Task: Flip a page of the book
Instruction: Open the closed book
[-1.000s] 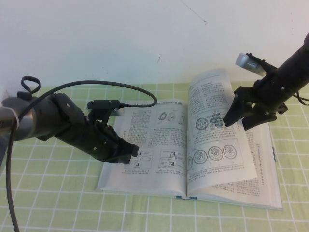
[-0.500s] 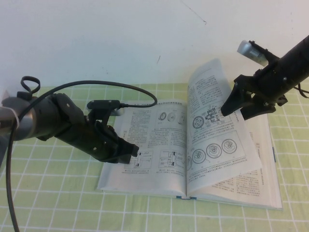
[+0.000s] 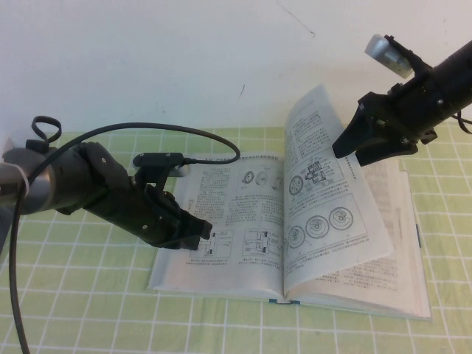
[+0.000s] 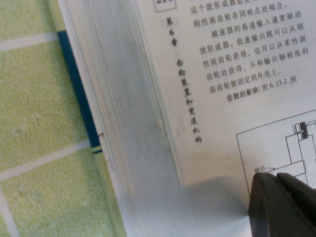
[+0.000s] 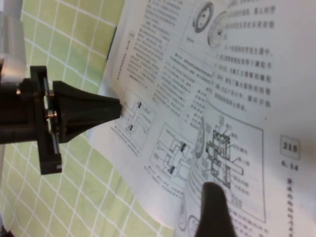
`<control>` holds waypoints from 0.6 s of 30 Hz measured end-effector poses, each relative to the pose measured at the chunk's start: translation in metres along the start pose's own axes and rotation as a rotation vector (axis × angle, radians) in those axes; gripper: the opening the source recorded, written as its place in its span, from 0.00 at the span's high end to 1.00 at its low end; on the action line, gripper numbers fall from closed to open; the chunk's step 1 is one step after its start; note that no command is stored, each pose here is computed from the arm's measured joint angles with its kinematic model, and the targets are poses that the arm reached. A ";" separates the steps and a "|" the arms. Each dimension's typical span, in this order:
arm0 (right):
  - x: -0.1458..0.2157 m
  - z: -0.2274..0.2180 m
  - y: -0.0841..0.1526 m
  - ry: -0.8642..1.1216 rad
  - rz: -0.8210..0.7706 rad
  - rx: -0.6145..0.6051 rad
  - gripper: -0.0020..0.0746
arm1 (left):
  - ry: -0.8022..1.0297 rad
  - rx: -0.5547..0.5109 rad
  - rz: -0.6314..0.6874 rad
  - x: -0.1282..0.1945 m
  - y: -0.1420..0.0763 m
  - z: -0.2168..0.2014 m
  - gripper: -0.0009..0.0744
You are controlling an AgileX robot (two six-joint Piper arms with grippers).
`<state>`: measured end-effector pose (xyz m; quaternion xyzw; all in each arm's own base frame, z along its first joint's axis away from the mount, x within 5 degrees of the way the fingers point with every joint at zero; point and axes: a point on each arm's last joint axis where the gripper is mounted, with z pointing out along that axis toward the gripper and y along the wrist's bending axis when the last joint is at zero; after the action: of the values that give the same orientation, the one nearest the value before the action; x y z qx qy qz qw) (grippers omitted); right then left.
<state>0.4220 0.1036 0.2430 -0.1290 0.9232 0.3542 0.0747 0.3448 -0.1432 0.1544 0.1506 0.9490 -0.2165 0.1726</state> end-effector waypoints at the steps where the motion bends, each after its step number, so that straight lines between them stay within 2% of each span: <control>1: 0.000 0.002 0.003 0.004 -0.008 -0.004 0.41 | 0.000 0.000 0.000 0.000 0.000 0.000 0.99; 8: 0.002 0.016 0.019 0.040 -0.066 -0.015 0.42 | 0.000 0.000 -0.003 0.000 0.000 0.000 0.99; 18: 0.003 0.017 0.020 0.046 -0.074 -0.008 0.42 | -0.010 0.015 -0.017 -0.001 -0.001 0.000 0.99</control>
<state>0.4145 0.1284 0.2424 -0.1711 0.9179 0.3517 0.0661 0.3452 -0.1445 0.1552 0.1426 0.9478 -0.2257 0.1743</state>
